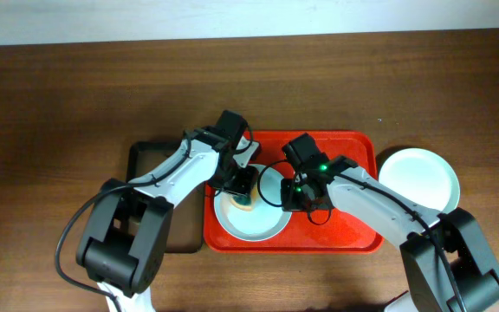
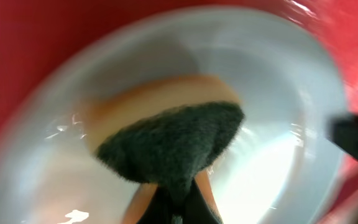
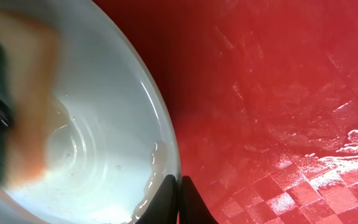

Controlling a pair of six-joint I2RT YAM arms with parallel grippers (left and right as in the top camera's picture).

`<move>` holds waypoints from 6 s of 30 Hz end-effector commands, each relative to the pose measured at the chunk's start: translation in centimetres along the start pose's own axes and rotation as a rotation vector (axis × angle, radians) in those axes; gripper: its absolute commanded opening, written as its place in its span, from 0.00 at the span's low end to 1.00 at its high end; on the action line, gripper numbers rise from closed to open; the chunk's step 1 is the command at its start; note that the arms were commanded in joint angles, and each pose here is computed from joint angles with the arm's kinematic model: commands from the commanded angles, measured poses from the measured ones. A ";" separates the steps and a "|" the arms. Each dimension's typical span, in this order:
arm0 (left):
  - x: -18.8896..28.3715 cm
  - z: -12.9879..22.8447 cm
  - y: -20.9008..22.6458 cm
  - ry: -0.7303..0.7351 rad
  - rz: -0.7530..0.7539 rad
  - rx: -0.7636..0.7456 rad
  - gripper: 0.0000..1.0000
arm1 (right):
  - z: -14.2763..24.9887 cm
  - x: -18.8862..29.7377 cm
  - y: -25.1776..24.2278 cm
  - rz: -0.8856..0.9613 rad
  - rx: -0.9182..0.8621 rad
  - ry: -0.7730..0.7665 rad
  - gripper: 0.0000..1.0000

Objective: Clean dirty plates on tray and stack at the side
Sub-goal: 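Scrub the stained plate with the sponge while the right gripper holds it, then carry the sponge back and lower it into the black tray, then release the sponge and raise the left arm back to rest, then lift and reposition the right gripper on the scrubbed plate rim, then lift the scrubbed plate with the right gripper and tilt it over the black tray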

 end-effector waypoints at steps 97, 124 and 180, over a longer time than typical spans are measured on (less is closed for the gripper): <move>19.2 5.3 15.0 -0.402 -0.332 0.599 0.99 | -6.7 7.4 2.0 -0.048 -0.028 -0.164 0.23; 19.2 5.3 15.0 -0.402 -0.332 0.599 0.99 | -3.2 -0.9 -3.6 0.166 -0.067 -0.284 0.17; 23.1 10.3 22.6 -0.506 -0.229 0.937 0.99 | -7.1 6.3 11.9 -0.096 0.079 -0.443 0.04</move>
Point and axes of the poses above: each gripper's point midway between its finger pads, its own x axis back along the fingers, its own y axis along the line the jaws close on, z = x × y, the point moved 8 cm from there along x, back along the fingers, and after that the axes turned 7 degrees about x, right-handed, at the moved point
